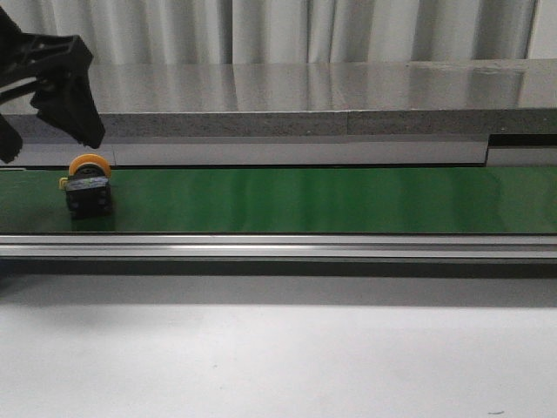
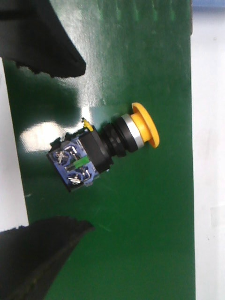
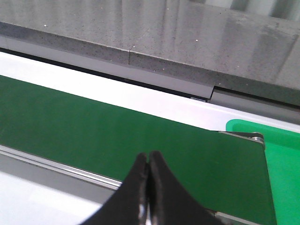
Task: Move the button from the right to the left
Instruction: 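Lower the open left gripper over the button at the belt's end, then grasp the button with the left gripper and place it in the blue tray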
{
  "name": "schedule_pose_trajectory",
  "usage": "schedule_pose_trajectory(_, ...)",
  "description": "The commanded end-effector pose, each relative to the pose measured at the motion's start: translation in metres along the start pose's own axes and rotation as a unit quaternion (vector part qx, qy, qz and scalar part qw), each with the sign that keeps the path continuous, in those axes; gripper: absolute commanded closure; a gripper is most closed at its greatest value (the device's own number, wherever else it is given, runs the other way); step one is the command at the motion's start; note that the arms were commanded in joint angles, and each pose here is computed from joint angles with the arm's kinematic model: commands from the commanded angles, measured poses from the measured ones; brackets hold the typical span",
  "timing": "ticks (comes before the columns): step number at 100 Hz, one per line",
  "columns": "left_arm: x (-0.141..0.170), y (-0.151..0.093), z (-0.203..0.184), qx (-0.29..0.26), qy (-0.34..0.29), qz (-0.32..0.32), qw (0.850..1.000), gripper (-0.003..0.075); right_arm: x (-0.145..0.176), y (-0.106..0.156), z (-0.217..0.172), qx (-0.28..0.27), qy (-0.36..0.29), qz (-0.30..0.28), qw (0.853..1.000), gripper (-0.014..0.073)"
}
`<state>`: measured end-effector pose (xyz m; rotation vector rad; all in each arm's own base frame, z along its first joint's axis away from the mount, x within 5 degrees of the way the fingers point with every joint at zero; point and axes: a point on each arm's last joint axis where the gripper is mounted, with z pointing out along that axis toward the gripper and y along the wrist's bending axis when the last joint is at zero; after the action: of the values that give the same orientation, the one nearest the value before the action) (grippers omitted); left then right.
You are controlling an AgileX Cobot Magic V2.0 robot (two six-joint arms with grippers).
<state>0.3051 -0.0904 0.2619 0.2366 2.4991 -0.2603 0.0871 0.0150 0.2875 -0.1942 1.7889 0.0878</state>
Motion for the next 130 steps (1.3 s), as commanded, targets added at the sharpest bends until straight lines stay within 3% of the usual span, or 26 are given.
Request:
schedule_pose_trajectory(1,-0.018,-0.003,-0.007,0.000,-0.053,0.010,0.999,0.0145,-0.013,-0.004,-0.002,0.018,-0.038,0.002,0.999,0.0663)
schedule_pose_trajectory(21,-0.019,0.000,0.010,-0.015,-0.054,0.029,0.998,0.0146,-0.013,-0.004,-0.002,0.018,-0.038,0.002,0.999,0.0663)
schedule_pose_trajectory(50,-0.015,0.025,0.028,-0.037,-0.029,0.000,0.999,0.0153,-0.013,-0.004,-0.002,0.018,-0.038,0.002,0.999,0.0663)
schedule_pose_trajectory(59,-0.015,0.028,0.028,-0.041,-0.025,-0.003,0.999,0.0210,-0.013,-0.004,-0.002,0.018,-0.038,0.002,0.999,0.0663)
schedule_pose_trajectory(76,-0.013,0.029,0.028,-0.041,-0.016,-0.002,0.999,0.0432,-0.013,-0.004,-0.002,0.018,-0.038,0.002,0.999,0.0663)
schedule_pose_trajectory(86,-0.012,0.029,0.028,-0.044,-0.010,0.003,0.999,0.0517,-0.013,-0.004,-0.002,0.018,-0.038,0.002,0.999,0.0663)
schedule_pose_trajectory(106,-0.008,0.031,0.024,-0.057,0.015,0.028,0.998,0.0536,-0.013,-0.004,-0.002,0.018,-0.038,0.002,0.999,0.0663)
schedule_pose_trajectory(130,-0.013,0.038,-0.011,-0.094,-0.008,0.074,0.993,0.0537,-0.013,-0.004,-0.002,0.018,-0.038,0.002,0.999,0.0663)
